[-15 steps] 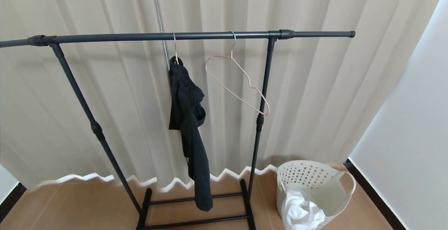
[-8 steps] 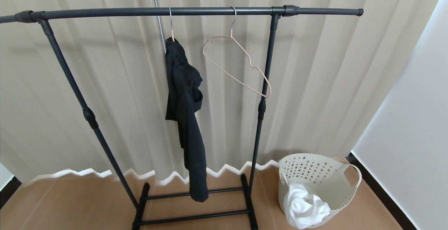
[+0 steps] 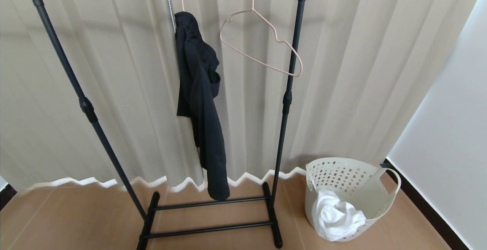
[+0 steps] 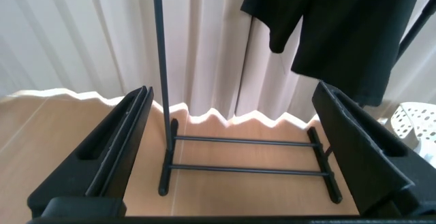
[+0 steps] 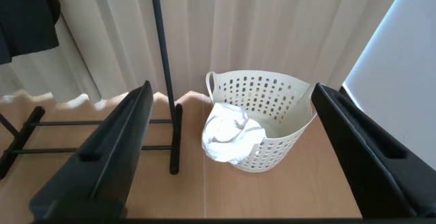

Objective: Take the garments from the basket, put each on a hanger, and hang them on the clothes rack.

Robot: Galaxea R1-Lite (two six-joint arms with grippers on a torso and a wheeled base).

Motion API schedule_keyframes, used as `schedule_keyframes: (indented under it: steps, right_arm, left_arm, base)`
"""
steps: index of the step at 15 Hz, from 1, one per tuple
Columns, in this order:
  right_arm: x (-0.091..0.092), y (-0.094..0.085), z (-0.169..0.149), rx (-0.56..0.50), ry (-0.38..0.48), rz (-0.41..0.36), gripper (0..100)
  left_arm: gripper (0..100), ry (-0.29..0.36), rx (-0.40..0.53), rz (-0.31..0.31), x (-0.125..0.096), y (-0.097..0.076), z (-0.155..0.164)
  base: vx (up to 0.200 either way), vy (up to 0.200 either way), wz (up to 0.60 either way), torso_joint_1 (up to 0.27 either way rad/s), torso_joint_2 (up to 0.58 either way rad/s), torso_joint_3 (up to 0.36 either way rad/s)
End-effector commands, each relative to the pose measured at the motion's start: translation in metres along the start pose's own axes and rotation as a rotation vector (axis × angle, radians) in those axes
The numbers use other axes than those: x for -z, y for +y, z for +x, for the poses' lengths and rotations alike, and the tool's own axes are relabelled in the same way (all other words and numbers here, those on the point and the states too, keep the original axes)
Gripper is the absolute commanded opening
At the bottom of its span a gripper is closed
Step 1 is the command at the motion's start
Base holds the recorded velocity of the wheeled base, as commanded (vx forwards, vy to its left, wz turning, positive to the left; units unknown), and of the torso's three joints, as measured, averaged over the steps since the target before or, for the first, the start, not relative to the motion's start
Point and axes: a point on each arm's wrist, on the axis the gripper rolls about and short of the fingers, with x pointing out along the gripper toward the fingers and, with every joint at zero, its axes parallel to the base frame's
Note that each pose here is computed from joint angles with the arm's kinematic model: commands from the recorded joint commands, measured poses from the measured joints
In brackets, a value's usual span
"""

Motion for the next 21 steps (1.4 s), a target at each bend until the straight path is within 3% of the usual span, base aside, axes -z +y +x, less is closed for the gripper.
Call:
schedule_keyframes:
  steps: [1,7,15,21]
  right_arm:
    - [0.0,0.0,0.0,0.0,-0.001,0.0,100]
    - [0.0004,-0.0002,0.0001,0.008,0.001,0.005,100]
    - [0.0004,-0.0001,0.0001,0.002,0.001,0.001,100]
    - [0.0004,-0.0001,0.0001,0.002,0.001,0.001,100]
  left_arm:
    - [100,0.002,-0.001,0.0,0.0001,0.0,0.0001]
    - [100,0.0,-0.001,0.0,-0.0001,0.0,0.0001]
    - [100,0.0,-0.001,0.001,-0.0001,0.0,0.0001]
    - [100,0.002,-0.001,0.003,0.0001,0.0,0.0001]
  base:
    - [0.0,0.0,0.0,-0.1,0.47,0.378]
    - [0.0,0.0,0.0,-0.058,0.42,0.356]
    - [0.1,0.0,0.0,-0.007,0.04,0.038]
    - [0.0,0.0,-0.6,0.004,0.0,0.003]
